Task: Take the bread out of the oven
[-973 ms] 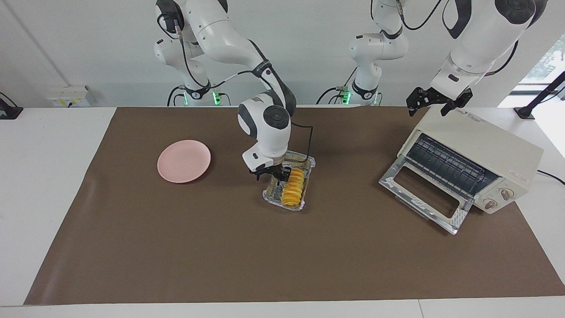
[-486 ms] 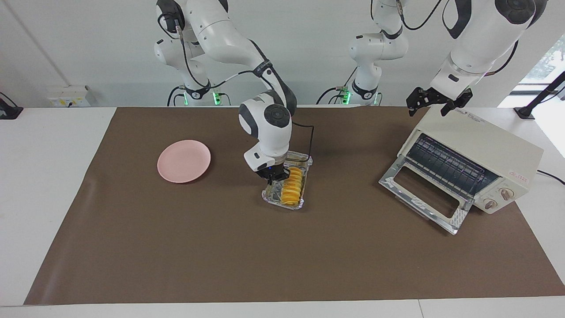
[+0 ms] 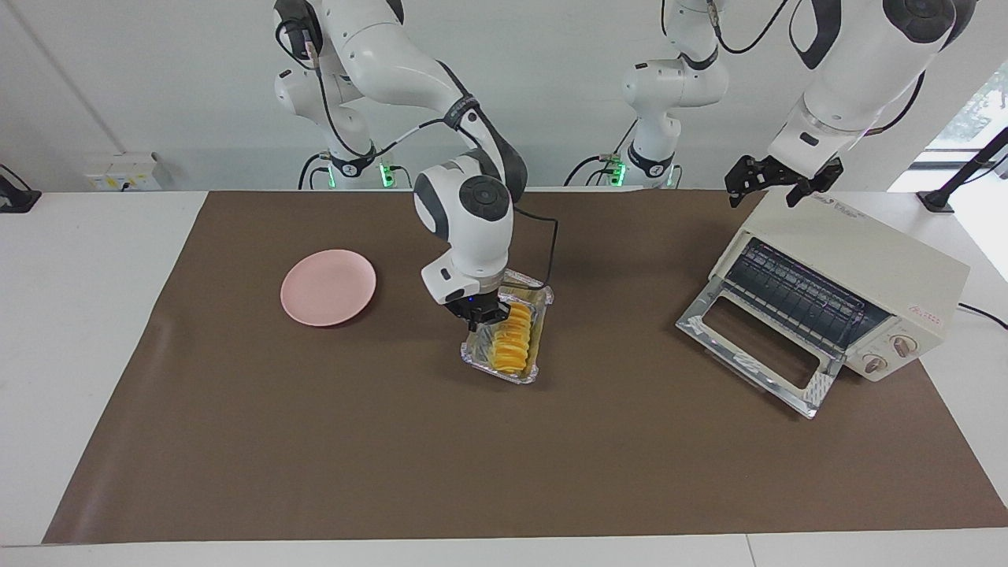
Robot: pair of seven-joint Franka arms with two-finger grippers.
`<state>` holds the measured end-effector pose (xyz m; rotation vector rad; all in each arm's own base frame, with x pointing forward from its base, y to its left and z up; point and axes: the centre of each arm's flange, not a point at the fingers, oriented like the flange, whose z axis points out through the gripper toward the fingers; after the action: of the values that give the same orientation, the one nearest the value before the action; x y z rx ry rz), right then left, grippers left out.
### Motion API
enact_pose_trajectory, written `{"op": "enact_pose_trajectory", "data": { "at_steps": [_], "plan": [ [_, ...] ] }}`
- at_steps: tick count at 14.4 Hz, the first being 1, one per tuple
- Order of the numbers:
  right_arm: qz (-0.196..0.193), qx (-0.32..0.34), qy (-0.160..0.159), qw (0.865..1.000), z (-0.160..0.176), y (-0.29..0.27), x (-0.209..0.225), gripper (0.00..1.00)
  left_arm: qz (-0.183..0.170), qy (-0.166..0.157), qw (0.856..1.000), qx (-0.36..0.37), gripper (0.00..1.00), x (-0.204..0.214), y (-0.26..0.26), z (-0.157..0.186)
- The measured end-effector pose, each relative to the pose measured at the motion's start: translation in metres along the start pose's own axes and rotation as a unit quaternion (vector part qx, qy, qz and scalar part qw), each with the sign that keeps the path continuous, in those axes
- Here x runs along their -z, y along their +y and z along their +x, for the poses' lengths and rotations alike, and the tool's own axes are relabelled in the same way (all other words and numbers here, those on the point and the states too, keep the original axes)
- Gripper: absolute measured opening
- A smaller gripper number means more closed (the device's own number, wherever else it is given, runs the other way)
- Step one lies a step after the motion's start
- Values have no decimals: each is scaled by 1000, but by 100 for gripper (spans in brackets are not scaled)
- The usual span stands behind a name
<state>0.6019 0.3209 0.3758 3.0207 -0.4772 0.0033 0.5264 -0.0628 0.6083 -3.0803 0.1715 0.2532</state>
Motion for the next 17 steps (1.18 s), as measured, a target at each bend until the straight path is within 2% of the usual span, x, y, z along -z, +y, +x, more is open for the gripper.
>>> {"op": "enact_pose_trajectory", "data": {
  "at_steps": [5,10,13,17],
  "plan": [
    [26,26,-19,999,92,97,24,1,0,0,1000,0,100,0,0,0],
    [56,72,-27,996,164,212,2,1,0,0,1000,0,100,0,0,0],
    [60,88,-32,994,188,257,-26,1,0,0,1000,0,100,0,0,0],
    [61,123,-26,990,207,276,-49,1,0,0,1000,0,100,0,0,0]
  ]
}}
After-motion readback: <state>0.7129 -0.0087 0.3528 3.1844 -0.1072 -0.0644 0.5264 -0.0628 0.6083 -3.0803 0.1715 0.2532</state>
